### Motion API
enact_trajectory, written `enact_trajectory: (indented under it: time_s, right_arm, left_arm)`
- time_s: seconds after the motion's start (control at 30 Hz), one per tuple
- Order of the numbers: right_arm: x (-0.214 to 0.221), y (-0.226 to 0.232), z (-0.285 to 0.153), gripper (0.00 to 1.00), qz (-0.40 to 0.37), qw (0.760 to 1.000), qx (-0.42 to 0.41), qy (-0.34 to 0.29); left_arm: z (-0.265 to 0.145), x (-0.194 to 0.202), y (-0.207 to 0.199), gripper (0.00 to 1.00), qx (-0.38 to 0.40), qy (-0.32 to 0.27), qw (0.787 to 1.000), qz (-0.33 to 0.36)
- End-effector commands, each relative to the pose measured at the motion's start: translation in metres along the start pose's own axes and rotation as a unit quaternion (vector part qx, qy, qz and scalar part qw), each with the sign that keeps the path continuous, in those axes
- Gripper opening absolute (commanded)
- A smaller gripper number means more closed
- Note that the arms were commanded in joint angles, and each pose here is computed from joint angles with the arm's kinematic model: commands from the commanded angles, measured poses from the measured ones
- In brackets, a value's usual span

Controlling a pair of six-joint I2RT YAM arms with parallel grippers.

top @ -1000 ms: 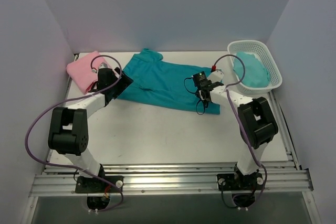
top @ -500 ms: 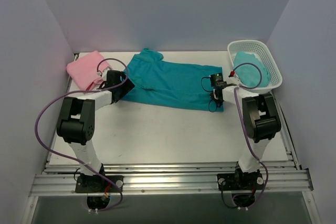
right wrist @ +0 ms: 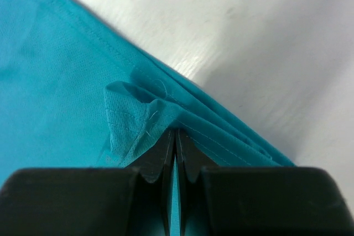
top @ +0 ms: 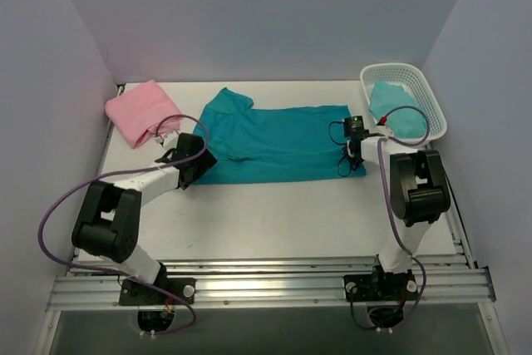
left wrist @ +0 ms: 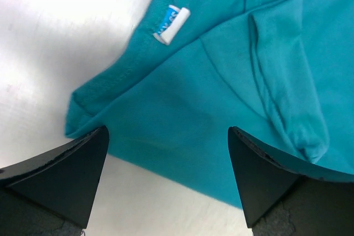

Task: Fold and stack the t-shirts
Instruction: Fold the flattened tshirt in 1/3 of the way

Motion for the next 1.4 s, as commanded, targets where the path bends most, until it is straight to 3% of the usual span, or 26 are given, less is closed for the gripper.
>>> enact_trajectory:
  time_s: [0.0,0.2,0.3,0.33,0.37,0.43,0.47,0.53,0.63,0.67,0.77,0.97,1.0,1.1,1.37]
  right_arm:
    - [0.018,-0.08,0.005,0.0,-0.036,0.987,0.154,0.04]
    - [0.008,-0.075,-0.01,0.0,-0.022,0.991,0.124,0.031]
    - [0.001,-0.061,-0.025,0.11,-0.028,0.995,0.095,0.018]
    - [-0.006,-0.054,-0.035,0.17,-0.027,0.996,0.082,0.003]
    - [-0.007,-0.045,-0.045,0.31,-0.036,0.997,0.071,-0.008]
    - [-0.017,-0.037,-0.071,0.49,-0.043,0.996,0.064,-0.051]
    - [-0.017,-0.017,-0.091,0.68,-0.052,0.996,0.035,-0.069]
    - [-0.023,-0.004,-0.122,0.77,-0.057,0.994,0.006,-0.088]
    - [-0.01,0.044,-0.171,0.78,-0.106,0.986,-0.1,-0.08]
    - [0.008,0.067,-0.195,0.78,-0.138,0.975,-0.158,-0.066]
    - [0.059,0.116,-0.21,0.78,-0.252,0.936,-0.244,-0.018]
    - [0.155,0.167,-0.197,0.76,-0.383,0.889,-0.248,0.032]
    - [0.166,0.178,-0.211,0.76,-0.391,0.881,-0.267,0.03]
    - [0.198,0.187,-0.205,0.74,-0.408,0.868,-0.279,0.046]
    - [0.234,0.196,-0.197,0.71,-0.424,0.859,-0.281,0.062]
  left_arm:
    - [-0.033,0.01,0.02,0.97,-0.047,-0.016,0.999,0.013]
    - [-0.079,-0.009,0.015,0.96,-0.029,-0.08,0.996,0.023]
    - [-0.096,-0.025,0.008,0.96,-0.016,-0.111,0.994,0.018]
    - [-0.102,-0.031,0.002,0.96,-0.008,-0.117,0.993,0.014]
    - [-0.107,-0.034,-0.001,0.96,-0.003,-0.12,0.993,0.014]
    - [-0.119,-0.043,-0.009,0.96,0.006,-0.136,0.991,0.014]
    - [-0.125,-0.045,-0.013,0.96,0.014,-0.14,0.99,0.015]
    - [-0.135,-0.05,-0.019,0.96,0.029,-0.153,0.988,0.018]
    - [-0.141,-0.051,-0.027,0.96,0.047,-0.154,0.987,0.021]
    - [-0.141,-0.049,-0.028,0.96,0.051,-0.151,0.987,0.023]
    - [-0.142,-0.042,-0.03,0.96,0.057,-0.148,0.987,0.029]
    - [-0.149,-0.034,-0.022,0.96,0.06,-0.147,0.987,0.037]
    - [-0.151,-0.034,-0.02,0.96,0.06,-0.149,0.986,0.037]
    - [-0.159,-0.033,-0.013,0.96,0.063,-0.157,0.985,0.037]
    - [-0.167,-0.033,0.003,0.96,0.065,-0.17,0.983,0.034]
Point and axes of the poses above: each gripper's point midway between its finger pads, its own z axis out along the fingers, its own y axis along the line the jaws close on, x = y × z, the point moved 6 cm from there along -z, back along the fingers
